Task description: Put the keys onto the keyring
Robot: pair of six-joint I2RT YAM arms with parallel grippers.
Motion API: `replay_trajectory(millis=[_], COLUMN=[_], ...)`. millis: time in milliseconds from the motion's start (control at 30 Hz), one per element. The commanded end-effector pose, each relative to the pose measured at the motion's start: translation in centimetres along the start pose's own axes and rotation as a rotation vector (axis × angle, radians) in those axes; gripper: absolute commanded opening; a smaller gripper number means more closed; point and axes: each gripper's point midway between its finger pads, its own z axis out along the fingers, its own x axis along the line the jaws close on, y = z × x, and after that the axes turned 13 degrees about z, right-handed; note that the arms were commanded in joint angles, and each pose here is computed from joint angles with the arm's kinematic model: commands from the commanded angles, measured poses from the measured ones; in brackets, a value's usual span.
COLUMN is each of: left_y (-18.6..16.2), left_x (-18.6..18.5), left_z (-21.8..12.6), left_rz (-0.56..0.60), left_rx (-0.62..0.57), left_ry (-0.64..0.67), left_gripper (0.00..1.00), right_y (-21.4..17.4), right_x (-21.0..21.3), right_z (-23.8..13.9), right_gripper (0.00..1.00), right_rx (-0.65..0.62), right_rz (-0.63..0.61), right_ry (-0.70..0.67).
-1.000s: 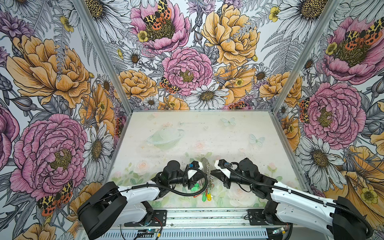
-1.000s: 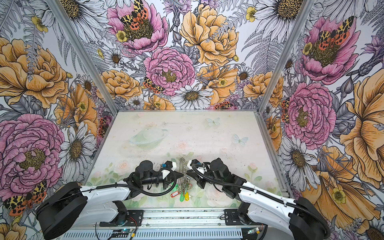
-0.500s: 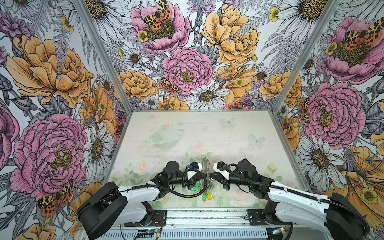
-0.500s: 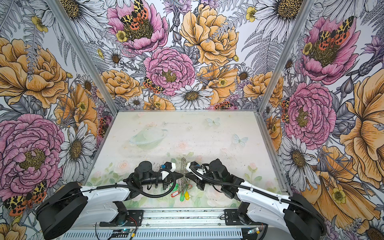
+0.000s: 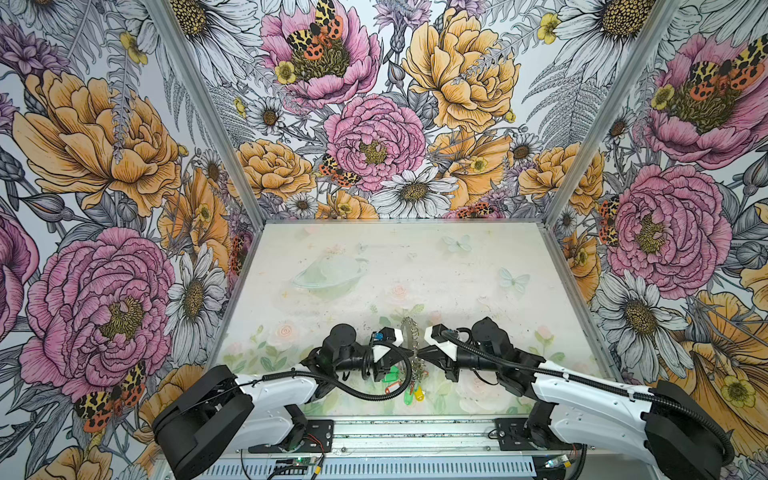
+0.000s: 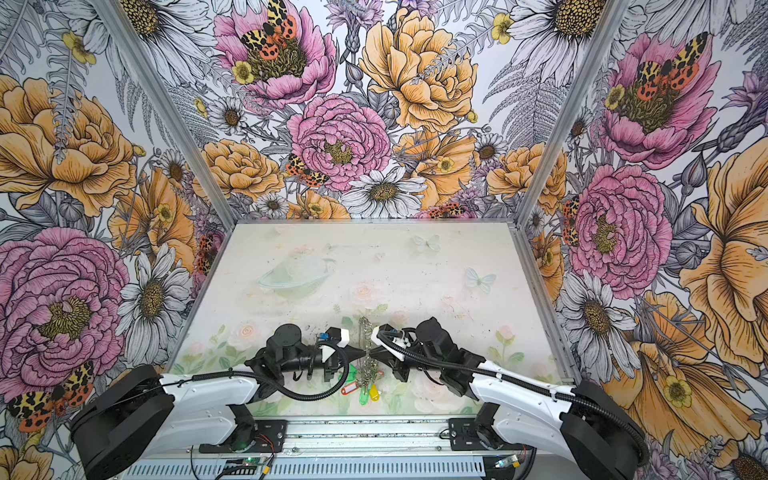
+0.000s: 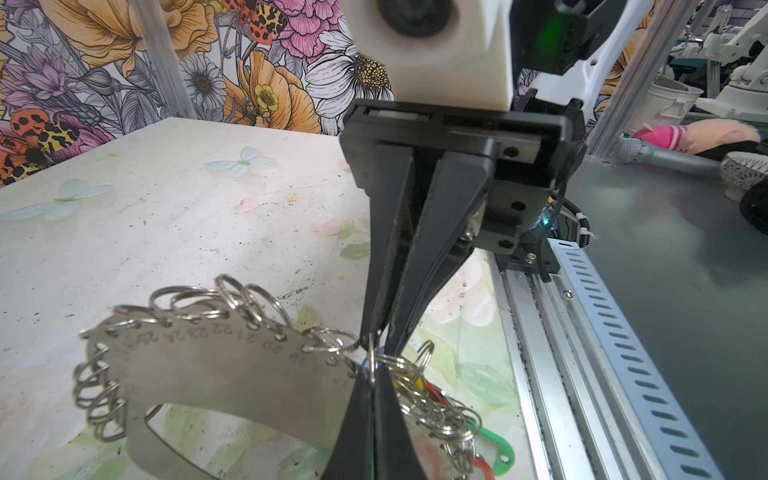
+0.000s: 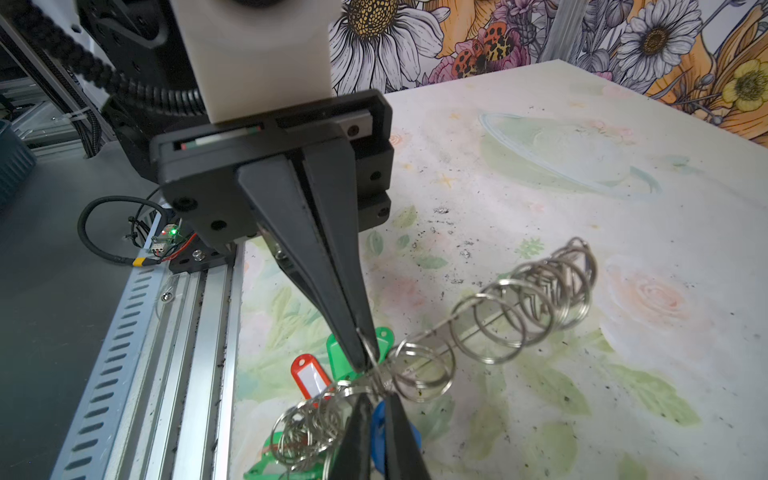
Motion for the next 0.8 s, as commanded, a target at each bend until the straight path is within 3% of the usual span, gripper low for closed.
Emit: replay_trajectory(millis=[0,767], left_y=[2.1,1.7], left_x=[-0.3,-0.9], left_z=[-0.2,0.6], left_rz=[0.069,0.053], left_rx=[-0.082,-0.072], left_ry=[-0.020,-0.066], left_gripper=[0.00,0.00], right_y=[1.7,2.8], right_x=[0.5,1.2], right_z=[0.0,0.0], right_gripper=[0.10,0.10], right_rx=[-0.044,-0.086], right_rz=[-0.032,-0.042], right_ry=[0.032,0.064])
